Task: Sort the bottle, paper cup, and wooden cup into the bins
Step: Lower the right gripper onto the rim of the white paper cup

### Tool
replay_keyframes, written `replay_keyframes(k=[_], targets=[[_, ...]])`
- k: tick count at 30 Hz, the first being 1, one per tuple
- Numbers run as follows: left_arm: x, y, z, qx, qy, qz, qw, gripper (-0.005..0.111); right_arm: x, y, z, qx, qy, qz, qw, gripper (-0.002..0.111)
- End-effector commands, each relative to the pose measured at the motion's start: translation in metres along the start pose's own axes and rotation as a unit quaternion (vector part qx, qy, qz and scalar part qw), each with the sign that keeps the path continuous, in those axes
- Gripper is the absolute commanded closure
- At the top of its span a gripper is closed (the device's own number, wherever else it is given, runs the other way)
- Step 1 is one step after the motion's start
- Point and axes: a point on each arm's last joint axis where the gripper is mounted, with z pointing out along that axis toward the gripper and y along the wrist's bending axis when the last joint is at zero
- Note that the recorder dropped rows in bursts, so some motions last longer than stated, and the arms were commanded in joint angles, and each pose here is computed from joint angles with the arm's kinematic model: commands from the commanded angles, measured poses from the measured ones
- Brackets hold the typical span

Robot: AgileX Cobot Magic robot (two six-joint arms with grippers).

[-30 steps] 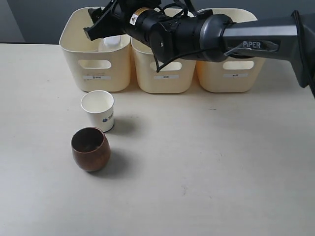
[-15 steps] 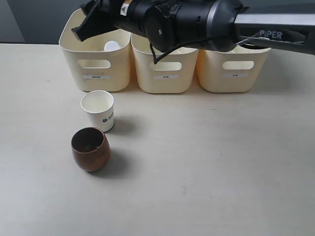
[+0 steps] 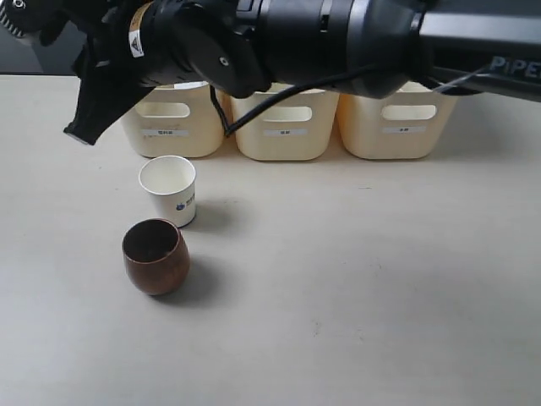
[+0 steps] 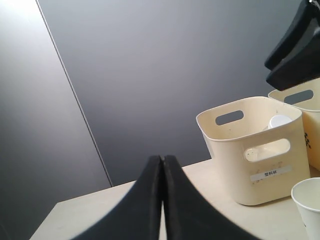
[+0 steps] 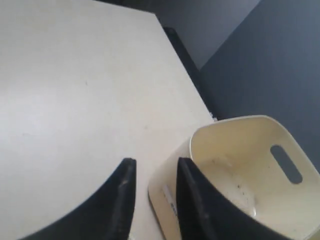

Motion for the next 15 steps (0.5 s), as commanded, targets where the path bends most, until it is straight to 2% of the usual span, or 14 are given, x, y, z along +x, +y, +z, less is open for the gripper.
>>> replay_keyframes(k=[1, 4, 9, 15], targets=[[0.0, 0.0, 0.0, 0.0, -0.003, -0.001, 1.0, 0.107, 0.01, 0.004, -0.008, -0.024, 0.073, -0.007, 0.997, 0.08], [0.0, 0.0, 0.0, 0.0, -0.003, -0.001, 1.0, 0.107, 0.016, 0.007, -0.009, -0.046, 0.105, -0.032, 0.993, 0.08], [0.0, 0.0, 0.0, 0.0, -0.003, -0.001, 1.0, 0.107, 0.026, 0.019, -0.012, -0.118, 0.142, -0.078, 0.98, 0.08], [0.0, 0.0, 0.0, 0.0, -0.003, -0.001, 1.0, 0.107, 0.035, 0.03, -0.003, -0.154, 0.154, -0.074, 0.973, 0.08]])
